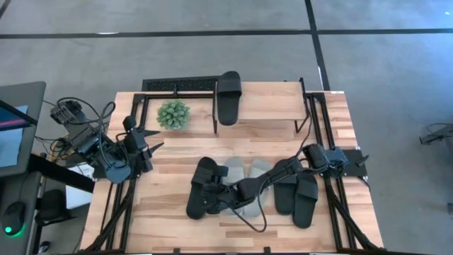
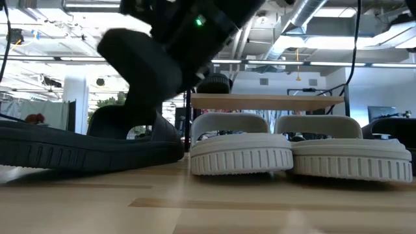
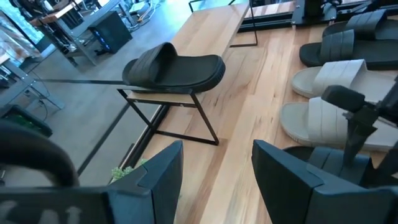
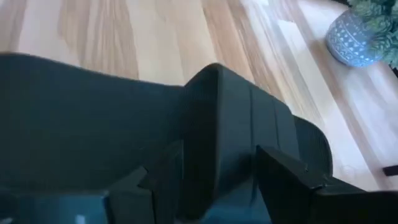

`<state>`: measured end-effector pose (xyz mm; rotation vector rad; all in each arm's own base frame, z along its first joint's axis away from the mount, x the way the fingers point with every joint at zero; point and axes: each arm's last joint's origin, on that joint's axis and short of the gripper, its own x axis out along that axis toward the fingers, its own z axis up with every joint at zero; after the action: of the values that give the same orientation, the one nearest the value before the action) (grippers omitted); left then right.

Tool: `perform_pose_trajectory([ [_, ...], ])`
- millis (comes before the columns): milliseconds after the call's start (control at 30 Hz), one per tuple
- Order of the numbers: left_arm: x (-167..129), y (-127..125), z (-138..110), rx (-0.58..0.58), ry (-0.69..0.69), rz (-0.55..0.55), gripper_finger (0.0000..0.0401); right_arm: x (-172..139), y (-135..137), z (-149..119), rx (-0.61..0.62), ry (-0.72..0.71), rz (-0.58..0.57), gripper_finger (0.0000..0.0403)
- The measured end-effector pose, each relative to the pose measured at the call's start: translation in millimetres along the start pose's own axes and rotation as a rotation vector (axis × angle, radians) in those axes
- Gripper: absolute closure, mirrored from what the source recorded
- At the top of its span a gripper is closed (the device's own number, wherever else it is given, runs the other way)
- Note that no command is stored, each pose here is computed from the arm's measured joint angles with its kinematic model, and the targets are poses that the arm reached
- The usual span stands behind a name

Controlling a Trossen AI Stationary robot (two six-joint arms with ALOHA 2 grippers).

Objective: Pick and place slides into the shelf
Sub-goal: Put the left black slide on the shelf

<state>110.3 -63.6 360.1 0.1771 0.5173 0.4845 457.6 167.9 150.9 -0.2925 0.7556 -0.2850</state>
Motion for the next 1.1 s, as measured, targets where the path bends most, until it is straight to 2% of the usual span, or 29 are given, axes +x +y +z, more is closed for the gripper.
perform_pose_trajectory([
  [200, 0.1, -0.1, 0.3, -0.016, -0.005, 0.005, 0.0220, 7.7, -0.2, -2.8, 0.006, 0.018, -0.012, 0.0226],
  [467, 0.1, -0.2, 0.4, -0.033, -0.005, 0.004, 0.0220, 10.3, -4.1, -8.7, 0.002, 0.055, -0.093, 0.0246],
  [567, 0.1, -0.3, 0.5, -0.041, -0.006, 0.004, 0.0220, 10.3, -5.7, -9.9, -0.002, 0.064, -0.120, 0.0276],
  [767, 0.1, -0.4, 0.7, -0.045, -0.007, 0.003, 0.0220, 10.0, -6.9, -9.9, -0.010, 0.060, -0.162, 0.0387],
  [1100, 0.0, -0.4, 0.8, -0.046, -0.008, 0.003, 0.0220, -3.4, -10.3, 11.4, -0.024, 0.024, -0.207, 0.0395],
])
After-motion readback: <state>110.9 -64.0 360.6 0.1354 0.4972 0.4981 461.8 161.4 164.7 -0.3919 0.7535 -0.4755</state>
